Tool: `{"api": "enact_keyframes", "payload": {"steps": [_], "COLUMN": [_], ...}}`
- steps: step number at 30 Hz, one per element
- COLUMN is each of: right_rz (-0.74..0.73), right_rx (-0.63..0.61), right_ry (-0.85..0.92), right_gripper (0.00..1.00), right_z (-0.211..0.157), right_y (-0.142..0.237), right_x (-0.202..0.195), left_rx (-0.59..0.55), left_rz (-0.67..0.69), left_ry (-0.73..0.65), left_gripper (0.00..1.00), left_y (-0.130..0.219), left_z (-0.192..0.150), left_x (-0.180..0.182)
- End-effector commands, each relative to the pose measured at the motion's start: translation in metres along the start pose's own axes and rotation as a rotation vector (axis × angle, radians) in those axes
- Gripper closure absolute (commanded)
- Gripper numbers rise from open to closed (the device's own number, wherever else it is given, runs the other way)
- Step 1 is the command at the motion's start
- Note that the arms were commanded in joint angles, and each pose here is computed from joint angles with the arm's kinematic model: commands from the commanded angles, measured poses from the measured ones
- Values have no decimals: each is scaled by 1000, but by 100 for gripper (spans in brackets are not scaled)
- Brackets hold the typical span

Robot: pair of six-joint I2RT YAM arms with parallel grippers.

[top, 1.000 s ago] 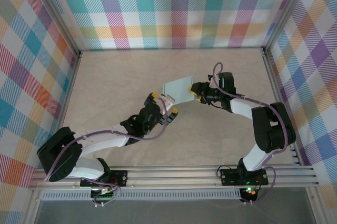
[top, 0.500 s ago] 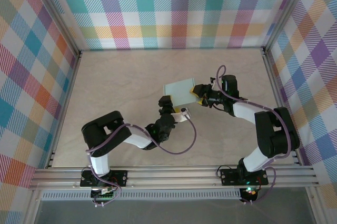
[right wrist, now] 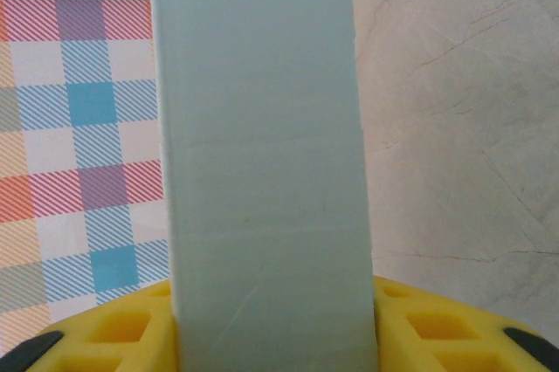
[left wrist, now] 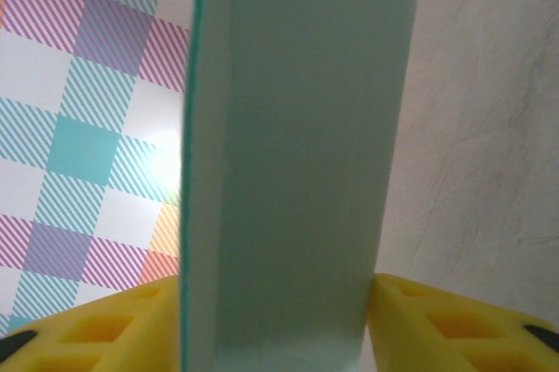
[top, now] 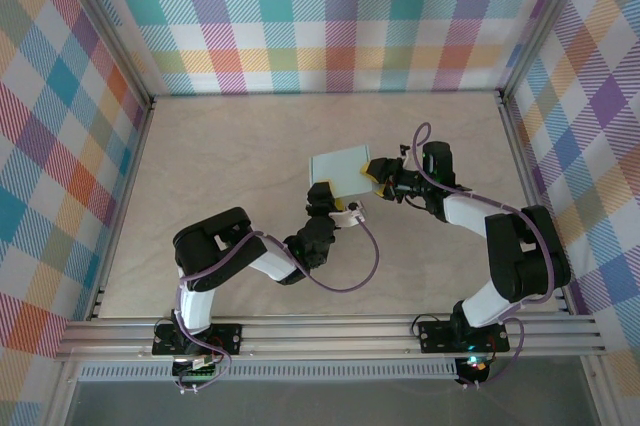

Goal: Fold the paper box

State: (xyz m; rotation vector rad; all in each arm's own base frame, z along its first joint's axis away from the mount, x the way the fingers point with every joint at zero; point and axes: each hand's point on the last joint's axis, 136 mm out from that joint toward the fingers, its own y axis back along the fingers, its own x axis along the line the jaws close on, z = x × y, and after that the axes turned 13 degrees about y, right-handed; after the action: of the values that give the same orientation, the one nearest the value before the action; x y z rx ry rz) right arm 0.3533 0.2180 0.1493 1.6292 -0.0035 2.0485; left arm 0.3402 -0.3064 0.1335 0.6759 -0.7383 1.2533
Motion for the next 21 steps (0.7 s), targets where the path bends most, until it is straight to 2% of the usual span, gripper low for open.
{"api": "enact_keyframes", "payload": {"steps": [1,14,18,21], "right_rz": [14,9,6,-2], "right_rx": [-1,2,3,1], "right_ry": [7,7,10,17], "right_gripper": [55,54,51,44], "right_z": [-1,-2,-2,-1], "right_y": [4,4,4,5], "right_x": [3,2,3,4], "left_rx": [-5,1,11,38], "left_rz": [62,51,18,-51], "left_ry": [65,71,78,84], "left_gripper": [52,60,60,62], "left_y": [-4,-2,-1,1], "left_z": [8,8,6,3], "left_x": [19,21,18,11]}}
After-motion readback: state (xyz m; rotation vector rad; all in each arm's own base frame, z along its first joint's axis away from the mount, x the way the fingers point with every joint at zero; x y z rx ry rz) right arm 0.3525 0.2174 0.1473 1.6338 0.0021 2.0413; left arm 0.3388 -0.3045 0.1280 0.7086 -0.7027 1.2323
